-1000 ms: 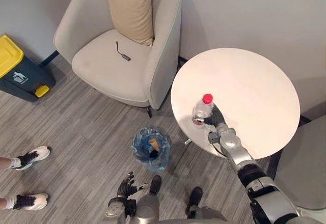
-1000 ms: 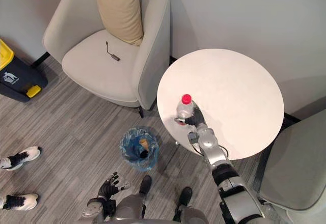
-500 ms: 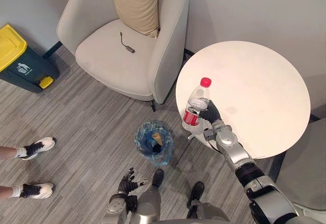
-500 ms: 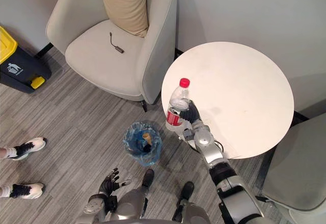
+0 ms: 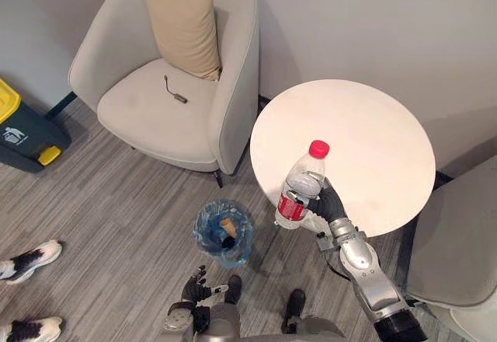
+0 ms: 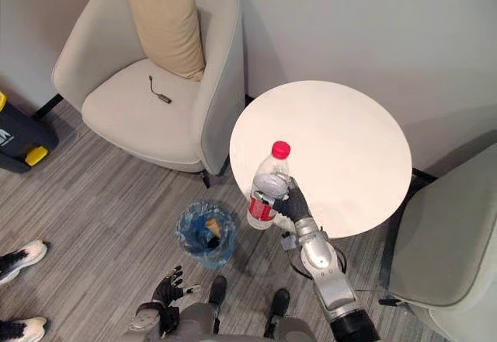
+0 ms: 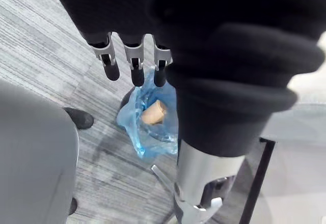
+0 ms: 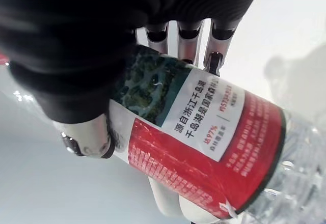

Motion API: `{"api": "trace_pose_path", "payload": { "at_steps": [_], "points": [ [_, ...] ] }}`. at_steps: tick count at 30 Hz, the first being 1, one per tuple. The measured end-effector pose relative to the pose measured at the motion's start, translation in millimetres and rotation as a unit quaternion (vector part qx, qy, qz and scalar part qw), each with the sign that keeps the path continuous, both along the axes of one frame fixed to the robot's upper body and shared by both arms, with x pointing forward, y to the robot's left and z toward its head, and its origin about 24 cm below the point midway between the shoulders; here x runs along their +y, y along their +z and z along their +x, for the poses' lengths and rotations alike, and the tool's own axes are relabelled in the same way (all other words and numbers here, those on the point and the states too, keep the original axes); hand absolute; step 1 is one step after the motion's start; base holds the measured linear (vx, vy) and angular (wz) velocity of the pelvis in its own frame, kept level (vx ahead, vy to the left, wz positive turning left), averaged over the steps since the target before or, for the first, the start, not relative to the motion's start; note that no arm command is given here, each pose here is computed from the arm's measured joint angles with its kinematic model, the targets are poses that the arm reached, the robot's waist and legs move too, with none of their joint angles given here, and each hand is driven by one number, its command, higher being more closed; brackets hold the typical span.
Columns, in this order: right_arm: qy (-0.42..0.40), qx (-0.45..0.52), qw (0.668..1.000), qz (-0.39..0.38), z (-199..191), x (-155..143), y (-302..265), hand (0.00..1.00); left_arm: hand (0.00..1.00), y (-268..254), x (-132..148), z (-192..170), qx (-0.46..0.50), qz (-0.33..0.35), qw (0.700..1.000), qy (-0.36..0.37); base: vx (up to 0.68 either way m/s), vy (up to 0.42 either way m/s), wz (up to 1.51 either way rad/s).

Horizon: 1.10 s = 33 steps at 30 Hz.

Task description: Gather rubbish on tea table into small bin, then transfer packed bag to large trash can.

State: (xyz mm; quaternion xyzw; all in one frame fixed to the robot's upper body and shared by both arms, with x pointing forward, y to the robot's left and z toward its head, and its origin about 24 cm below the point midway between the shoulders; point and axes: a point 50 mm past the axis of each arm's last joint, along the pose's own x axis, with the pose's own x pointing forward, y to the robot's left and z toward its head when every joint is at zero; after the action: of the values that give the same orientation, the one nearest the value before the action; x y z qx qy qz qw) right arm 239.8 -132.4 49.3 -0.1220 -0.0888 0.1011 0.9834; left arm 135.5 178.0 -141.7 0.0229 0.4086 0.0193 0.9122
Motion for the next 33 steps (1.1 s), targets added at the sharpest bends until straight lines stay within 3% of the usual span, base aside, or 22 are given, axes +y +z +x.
{"api": "trace_pose_path", "payload": {
  "at_steps": [16,25,33],
  "points": [
    [0.007,-0.013,0.998,-0.068,-27,-1,-3,1.00,0.00,-7,-3,-13,0.030,0.007,0.999,-0.023,-0.02,0.004,0.02],
    [-0.003,-0.026,0.994,-0.104,-23,-15,1,1.00,0.00,-7,-10,-11,0.029,0.008,0.998,-0.049,0.03,0.041,0.64],
    [-0.015,-0.022,0.995,-0.101,-21,-10,-2,1.00,0.00,-2,-3,-1,0.013,0.030,0.997,-0.071,0.13,0.101,0.30]
  ]
}}
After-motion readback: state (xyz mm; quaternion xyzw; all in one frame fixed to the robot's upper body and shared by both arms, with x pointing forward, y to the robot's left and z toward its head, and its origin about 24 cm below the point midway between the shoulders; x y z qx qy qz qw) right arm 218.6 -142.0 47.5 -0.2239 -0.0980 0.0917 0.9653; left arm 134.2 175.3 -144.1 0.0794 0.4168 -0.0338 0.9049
